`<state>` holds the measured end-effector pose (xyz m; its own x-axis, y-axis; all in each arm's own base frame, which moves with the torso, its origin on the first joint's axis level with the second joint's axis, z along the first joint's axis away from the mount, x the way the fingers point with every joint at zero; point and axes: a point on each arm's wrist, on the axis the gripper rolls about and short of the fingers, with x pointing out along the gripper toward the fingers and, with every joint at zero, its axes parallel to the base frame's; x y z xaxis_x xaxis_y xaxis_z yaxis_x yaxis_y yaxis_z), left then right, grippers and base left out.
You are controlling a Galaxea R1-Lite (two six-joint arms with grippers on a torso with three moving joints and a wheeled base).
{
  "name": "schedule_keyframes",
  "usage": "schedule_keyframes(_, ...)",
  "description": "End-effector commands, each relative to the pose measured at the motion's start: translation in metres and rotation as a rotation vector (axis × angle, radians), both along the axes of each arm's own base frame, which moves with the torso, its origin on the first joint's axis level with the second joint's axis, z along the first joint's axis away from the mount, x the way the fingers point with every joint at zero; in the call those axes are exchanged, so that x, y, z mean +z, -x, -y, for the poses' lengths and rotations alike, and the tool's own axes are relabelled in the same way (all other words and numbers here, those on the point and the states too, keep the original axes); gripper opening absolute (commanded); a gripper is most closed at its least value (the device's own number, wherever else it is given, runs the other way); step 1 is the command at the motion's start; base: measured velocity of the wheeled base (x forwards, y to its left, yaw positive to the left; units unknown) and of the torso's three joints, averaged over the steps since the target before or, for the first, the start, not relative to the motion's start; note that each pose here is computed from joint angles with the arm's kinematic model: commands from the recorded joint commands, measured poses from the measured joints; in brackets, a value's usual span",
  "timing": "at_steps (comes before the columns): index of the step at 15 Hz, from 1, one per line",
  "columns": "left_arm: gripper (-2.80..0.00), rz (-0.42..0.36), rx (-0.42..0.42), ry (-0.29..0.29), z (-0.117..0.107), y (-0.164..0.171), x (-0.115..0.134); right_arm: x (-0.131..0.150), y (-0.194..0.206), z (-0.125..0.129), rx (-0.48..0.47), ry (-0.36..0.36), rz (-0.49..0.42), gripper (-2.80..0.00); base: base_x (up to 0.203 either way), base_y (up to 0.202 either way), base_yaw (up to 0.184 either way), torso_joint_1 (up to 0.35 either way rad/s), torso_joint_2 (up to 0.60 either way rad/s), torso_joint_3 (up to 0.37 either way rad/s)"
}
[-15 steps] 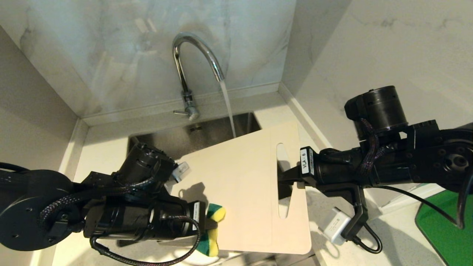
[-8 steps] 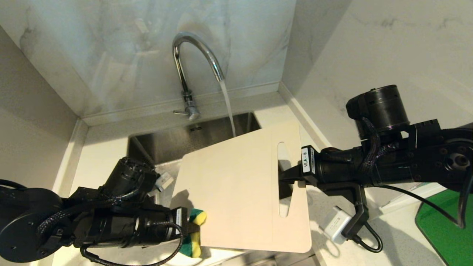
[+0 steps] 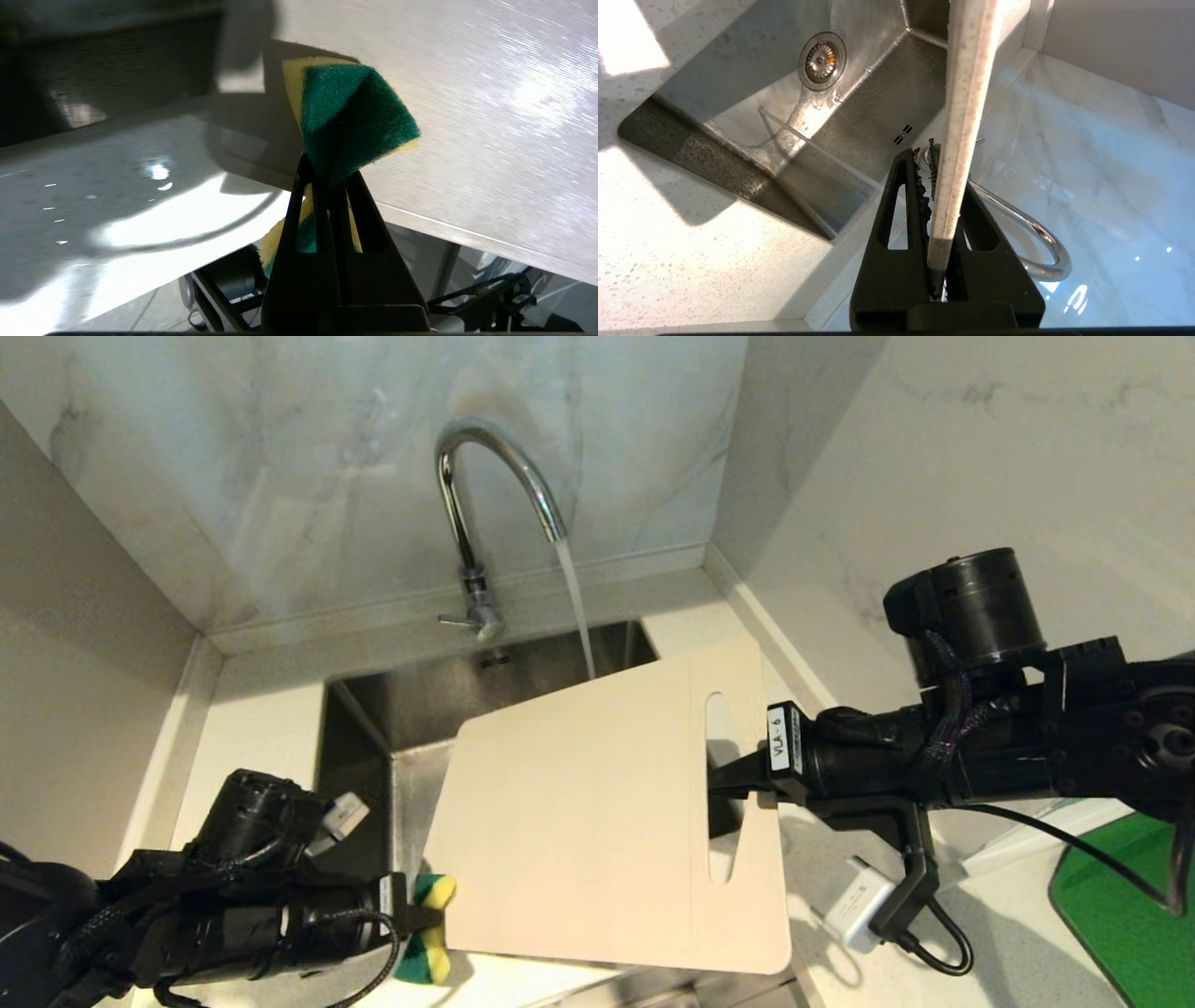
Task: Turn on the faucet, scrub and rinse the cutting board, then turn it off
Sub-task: Scrub the cutting board underwater
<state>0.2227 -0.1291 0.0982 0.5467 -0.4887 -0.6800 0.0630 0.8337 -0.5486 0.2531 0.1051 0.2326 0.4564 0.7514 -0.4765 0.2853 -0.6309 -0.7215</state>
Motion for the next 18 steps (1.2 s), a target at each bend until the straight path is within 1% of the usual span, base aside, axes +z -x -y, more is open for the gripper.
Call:
schedule_keyframes(1,-2.80,-0.018,0.049,-0.005,-0.016,-0.001,-0.007,0.001,0.002,0.001,0.009,0.006,0.011,-2.80,0.000,0.000,0.000,0.000,0.00,0.000)
schedule_keyframes(3,-2.80,-0.018,0.082,-0.012,-0.028,-0.002,-0.011,0.002,0.003,0.001,0.009,0.004,0.015,-2.80,0.000,0.000,0.000,0.000,0.00,0.000)
schedule_keyframes(5,-2.80,-0.022,0.096,-0.020,-0.034,-0.001,-0.013,0.002,0.003,0.001,0.010,0.004,0.016,-2.80,0.000,0.000,0.000,0.000,0.00,0.000)
schedule_keyframes(7,-2.80,-0.008,0.105,-0.003,-0.037,-0.002,-0.008,0.002,0.003,0.001,0.008,0.004,0.016,-2.80,0.000,0.000,0.000,0.000,0.00,0.000)
schedule_keyframes(10,-2.80,0.081,0.111,0.055,-0.039,-0.004,0.013,-0.001,0.004,0.001,0.009,0.008,0.008,-2.80,0.000,0.000,0.000,0.000,0.00,0.000)
schedule_keyframes(12,-2.80,0.143,0.116,0.082,-0.040,-0.002,0.030,-0.001,0.004,0.001,0.008,0.007,0.006,-2.80,0.000,0.000,0.000,0.000,0.00,0.000)
schedule_keyframes(16,-2.80,0.213,0.162,0.102,-0.053,-0.004,0.060,-0.002,0.005,0.002,0.006,0.008,0.004,-2.80,0.000,0.000,0.000,0.000,0.00,0.000)
schedule_keyframes(18,-2.80,0.260,0.172,0.119,-0.055,-0.006,0.077,-0.001,0.006,0.003,0.004,0.007,0.006,-2.80,0.000,0.000,0.000,0.000,0.00,0.000)
